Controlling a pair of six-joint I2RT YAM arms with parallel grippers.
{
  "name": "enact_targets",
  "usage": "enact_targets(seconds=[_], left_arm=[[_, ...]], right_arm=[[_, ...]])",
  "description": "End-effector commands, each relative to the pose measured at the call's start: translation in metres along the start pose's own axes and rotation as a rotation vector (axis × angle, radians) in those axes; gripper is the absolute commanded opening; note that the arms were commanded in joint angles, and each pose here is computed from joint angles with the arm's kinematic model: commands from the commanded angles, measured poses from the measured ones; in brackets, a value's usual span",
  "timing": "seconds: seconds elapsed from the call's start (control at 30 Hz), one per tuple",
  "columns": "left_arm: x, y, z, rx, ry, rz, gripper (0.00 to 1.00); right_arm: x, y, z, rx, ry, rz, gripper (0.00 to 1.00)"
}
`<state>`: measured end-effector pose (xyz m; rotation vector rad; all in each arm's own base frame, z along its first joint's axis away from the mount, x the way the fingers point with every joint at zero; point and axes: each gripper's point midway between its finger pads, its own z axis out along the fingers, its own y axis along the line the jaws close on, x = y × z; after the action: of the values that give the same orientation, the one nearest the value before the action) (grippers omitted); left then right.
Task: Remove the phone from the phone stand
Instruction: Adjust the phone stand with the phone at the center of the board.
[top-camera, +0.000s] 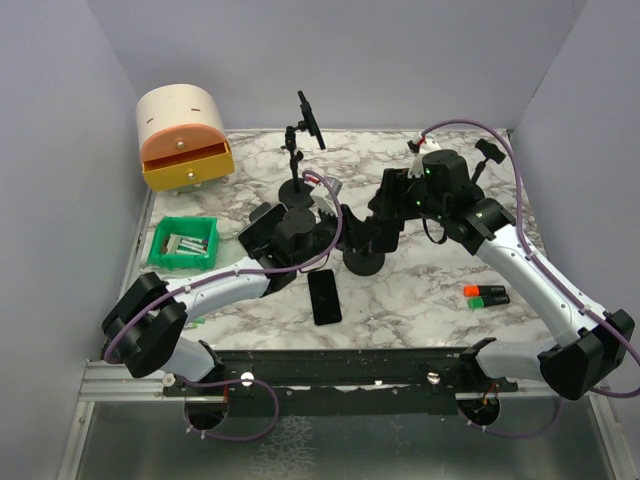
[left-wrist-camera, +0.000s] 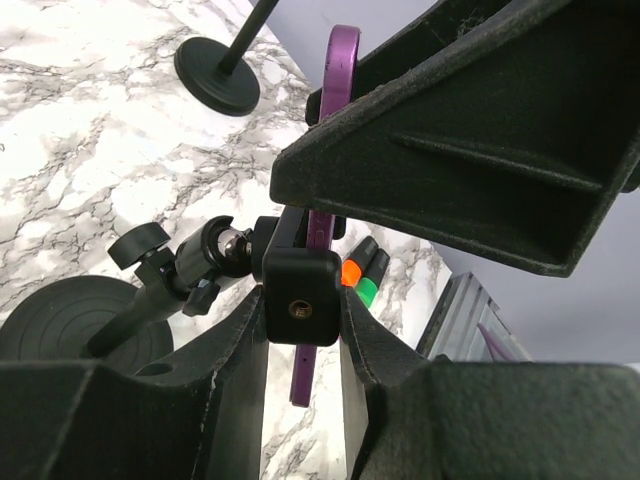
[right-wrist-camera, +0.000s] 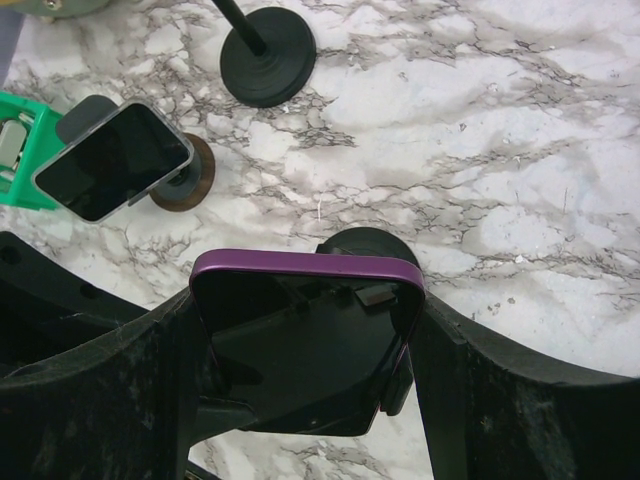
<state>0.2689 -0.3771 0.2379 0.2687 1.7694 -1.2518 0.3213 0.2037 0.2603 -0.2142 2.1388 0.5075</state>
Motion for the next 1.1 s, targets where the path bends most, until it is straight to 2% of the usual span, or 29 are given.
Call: enact_targets(seconds=[0.0,0.5,1.0,1.07], left_arm=[[-0.026,-0.018,-0.010,0.048,-0.073,-0.008,0.00],[-0.028,0.011,-0.033,0.015,-0.117,-0.092,0.00],[-0.022,0.017,-0.030,0.059,-0.101,-0.166,0.00],[-0.023,0.014,-0.028,0.070,-0.095,-0.165,0.05]], right_arm=[[-0.001,-0.007,-0.001,0.042,-0.011,0.000,0.00],[0.006,-0.034,0.002,0.182,-0.013,0.006,0.00],[0.007,-0.025,0.001,0.133,-0.016,0.016,0.00],[0.006,-0.022,0.001,0.118,-0.011,0.019,0.00]])
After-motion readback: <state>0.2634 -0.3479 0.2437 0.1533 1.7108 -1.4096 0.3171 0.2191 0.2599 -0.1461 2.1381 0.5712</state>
